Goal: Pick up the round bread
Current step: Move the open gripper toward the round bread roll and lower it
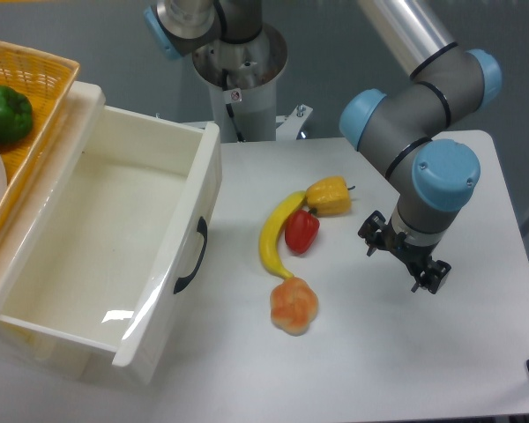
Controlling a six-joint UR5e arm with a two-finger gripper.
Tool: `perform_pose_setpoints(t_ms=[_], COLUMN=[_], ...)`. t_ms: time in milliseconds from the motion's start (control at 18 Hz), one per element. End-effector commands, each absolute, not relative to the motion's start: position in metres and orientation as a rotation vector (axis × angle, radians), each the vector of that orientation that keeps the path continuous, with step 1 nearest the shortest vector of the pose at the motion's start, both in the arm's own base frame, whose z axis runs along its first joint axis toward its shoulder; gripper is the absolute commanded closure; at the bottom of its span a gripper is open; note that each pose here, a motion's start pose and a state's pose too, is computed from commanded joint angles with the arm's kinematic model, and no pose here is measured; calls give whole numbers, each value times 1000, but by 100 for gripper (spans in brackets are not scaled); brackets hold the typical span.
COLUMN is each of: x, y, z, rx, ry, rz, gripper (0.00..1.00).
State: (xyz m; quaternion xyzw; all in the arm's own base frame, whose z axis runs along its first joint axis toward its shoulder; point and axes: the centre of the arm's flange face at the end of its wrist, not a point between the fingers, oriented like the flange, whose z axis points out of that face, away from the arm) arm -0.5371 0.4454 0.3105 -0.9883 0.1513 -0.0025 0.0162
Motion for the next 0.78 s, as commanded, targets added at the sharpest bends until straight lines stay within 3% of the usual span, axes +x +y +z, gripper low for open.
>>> perform_pose_setpoints(t_ms=[611, 778], x=[-506, -498], y=[459, 457], z=[283, 268], rx=[-3032, -3018], ry=[274, 255], rz=[-130, -83], gripper=[0, 0])
